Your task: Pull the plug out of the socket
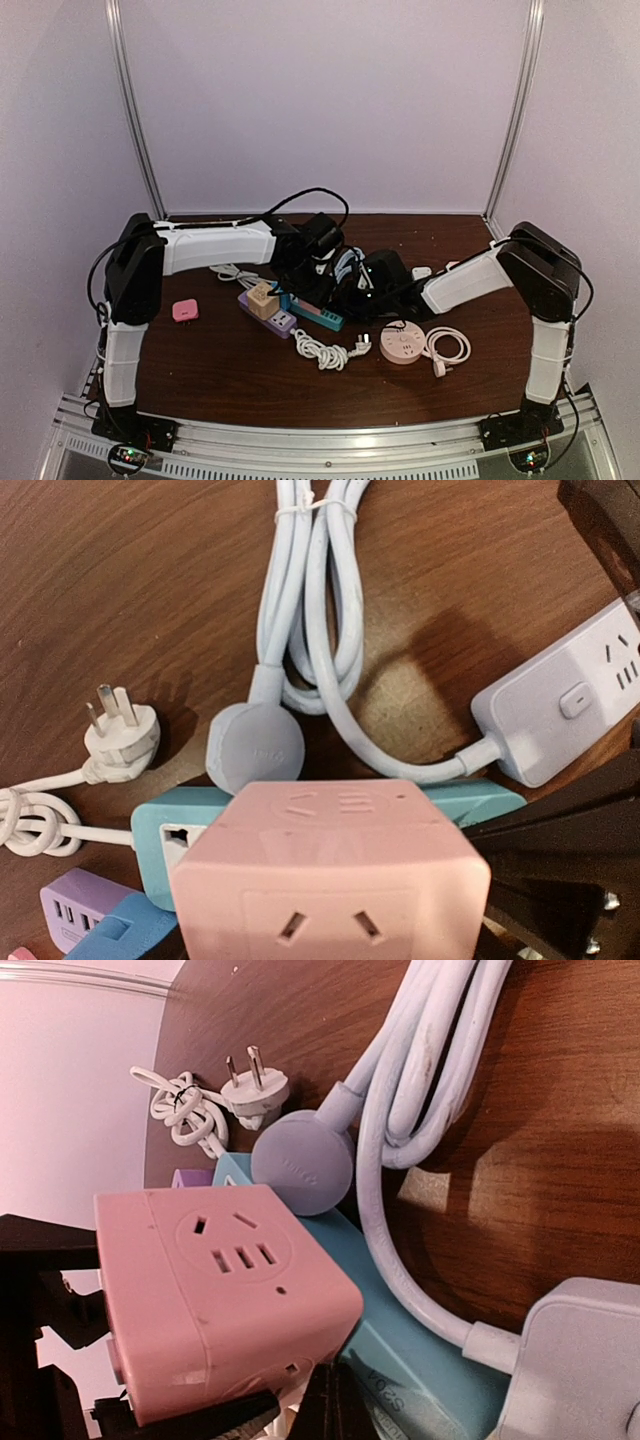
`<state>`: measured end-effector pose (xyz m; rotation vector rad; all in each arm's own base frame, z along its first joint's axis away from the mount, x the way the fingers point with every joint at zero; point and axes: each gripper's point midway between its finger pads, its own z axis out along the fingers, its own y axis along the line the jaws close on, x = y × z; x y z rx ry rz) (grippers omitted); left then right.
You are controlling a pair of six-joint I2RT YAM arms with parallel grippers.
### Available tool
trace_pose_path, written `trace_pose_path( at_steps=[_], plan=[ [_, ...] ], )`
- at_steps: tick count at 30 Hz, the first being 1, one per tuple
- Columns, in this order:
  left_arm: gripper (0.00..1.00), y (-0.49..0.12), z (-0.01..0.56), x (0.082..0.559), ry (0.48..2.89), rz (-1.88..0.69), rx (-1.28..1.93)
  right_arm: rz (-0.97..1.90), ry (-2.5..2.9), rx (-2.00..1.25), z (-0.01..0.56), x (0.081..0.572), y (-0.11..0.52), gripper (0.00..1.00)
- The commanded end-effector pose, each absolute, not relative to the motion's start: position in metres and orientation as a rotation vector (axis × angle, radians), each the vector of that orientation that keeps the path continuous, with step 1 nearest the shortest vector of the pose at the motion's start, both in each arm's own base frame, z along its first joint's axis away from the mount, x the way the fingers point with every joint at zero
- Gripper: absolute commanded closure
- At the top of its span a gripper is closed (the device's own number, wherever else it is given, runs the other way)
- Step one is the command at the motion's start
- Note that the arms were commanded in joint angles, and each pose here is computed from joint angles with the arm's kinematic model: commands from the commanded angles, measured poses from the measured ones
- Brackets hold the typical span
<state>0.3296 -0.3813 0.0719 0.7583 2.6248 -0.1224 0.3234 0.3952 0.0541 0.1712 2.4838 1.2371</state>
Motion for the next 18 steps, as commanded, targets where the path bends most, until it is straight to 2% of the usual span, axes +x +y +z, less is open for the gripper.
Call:
trace_pose_path(
  at_steps=[1,10,18],
  plan=[
    [0.82,-0.409,0.141,0.362,2.439,-0.298,0.61,0.994,2.676,0.19,-0.007,0.301,0.375,1.0],
    [0.88,-0.413,0.157,0.375,2.37,-0.422,0.507,0.943,2.681,0.181,-0.009,0.303,0.373,1.0],
    [0.89,-0.413,0.18,0.377,2.289,-0.476,0.48,0.89,2.697,0.177,-0.014,0.301,0.37,1.0]
  ],
)
